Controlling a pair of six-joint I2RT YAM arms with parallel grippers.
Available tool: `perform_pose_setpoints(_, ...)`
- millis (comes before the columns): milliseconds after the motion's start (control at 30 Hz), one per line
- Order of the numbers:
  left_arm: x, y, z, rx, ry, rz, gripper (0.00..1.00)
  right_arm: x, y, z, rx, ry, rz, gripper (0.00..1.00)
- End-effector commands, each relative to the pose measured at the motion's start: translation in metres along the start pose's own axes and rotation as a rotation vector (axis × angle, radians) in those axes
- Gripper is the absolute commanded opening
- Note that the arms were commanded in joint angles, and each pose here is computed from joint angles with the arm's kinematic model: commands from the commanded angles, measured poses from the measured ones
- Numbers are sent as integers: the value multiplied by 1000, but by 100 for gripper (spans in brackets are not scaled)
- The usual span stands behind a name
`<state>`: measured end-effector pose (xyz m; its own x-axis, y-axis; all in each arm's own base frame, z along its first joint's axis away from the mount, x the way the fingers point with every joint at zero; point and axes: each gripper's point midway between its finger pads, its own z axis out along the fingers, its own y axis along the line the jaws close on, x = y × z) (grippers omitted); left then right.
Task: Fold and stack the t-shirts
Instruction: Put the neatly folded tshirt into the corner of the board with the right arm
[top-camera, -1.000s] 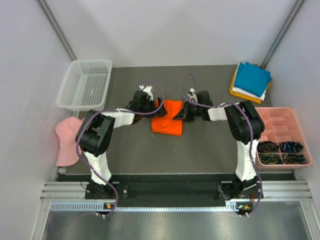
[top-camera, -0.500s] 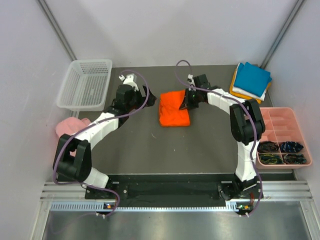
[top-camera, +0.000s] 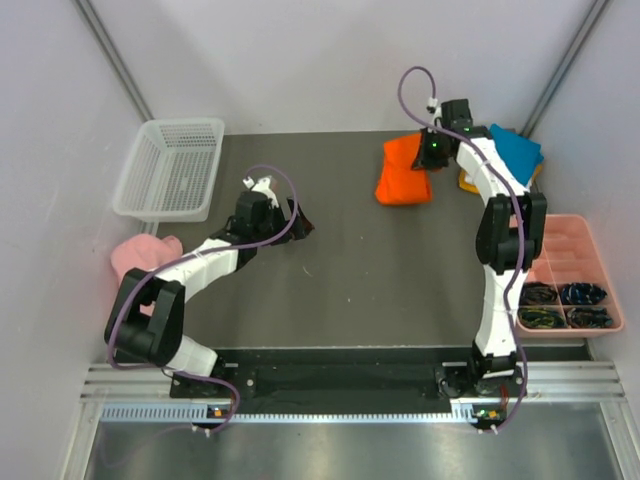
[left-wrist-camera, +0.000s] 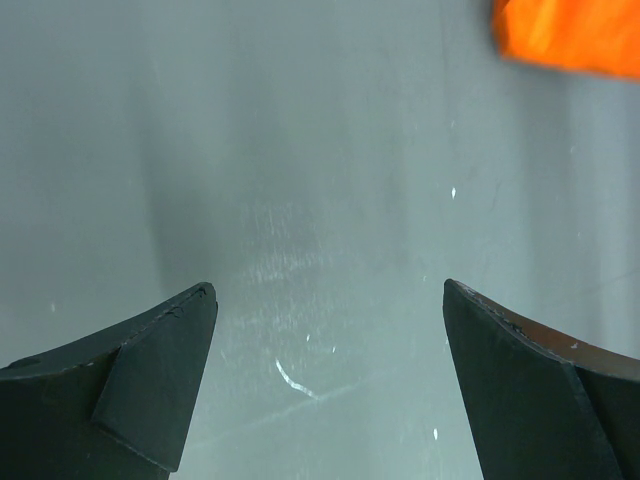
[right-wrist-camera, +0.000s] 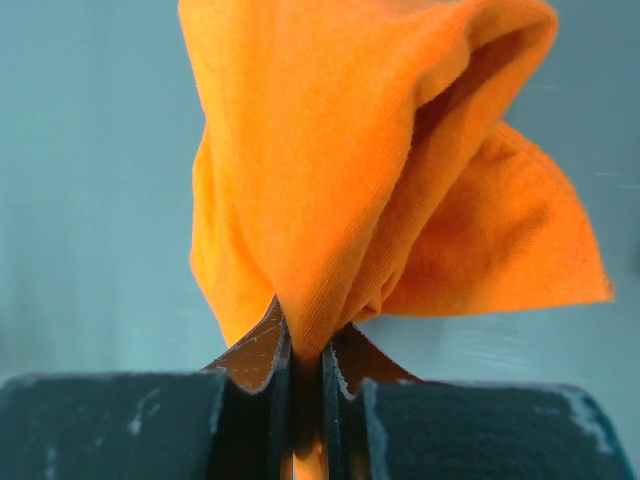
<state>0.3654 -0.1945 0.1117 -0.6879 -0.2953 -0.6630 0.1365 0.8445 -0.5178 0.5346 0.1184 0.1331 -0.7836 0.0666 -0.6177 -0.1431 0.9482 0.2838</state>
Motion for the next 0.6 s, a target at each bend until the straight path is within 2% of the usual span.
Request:
perform_pose_setpoints(0, 1, -10, -9, 54, -10, -3, 99, -30, -35, -14, 52, -45, -37, 0)
perform_pose_setpoints(200, 8, -3, -5, 31, 14, 9, 99, -67, -65, -17, 65, -120, -34, 0)
perform_pose_setpoints(267, 11, -1, 0, 28, 28, 7, 99, -82, -87, -23, 81, -161, -13, 0)
perform_pose_setpoints(467, 18, 2, 12, 28, 65, -2, 99, -109, -84, -28, 46, -250, -43, 0)
perform_pose_setpoints(567, 20, 2, 15, 32, 73, -9, 99, -132, -76, -49, 34, -335, -56, 0)
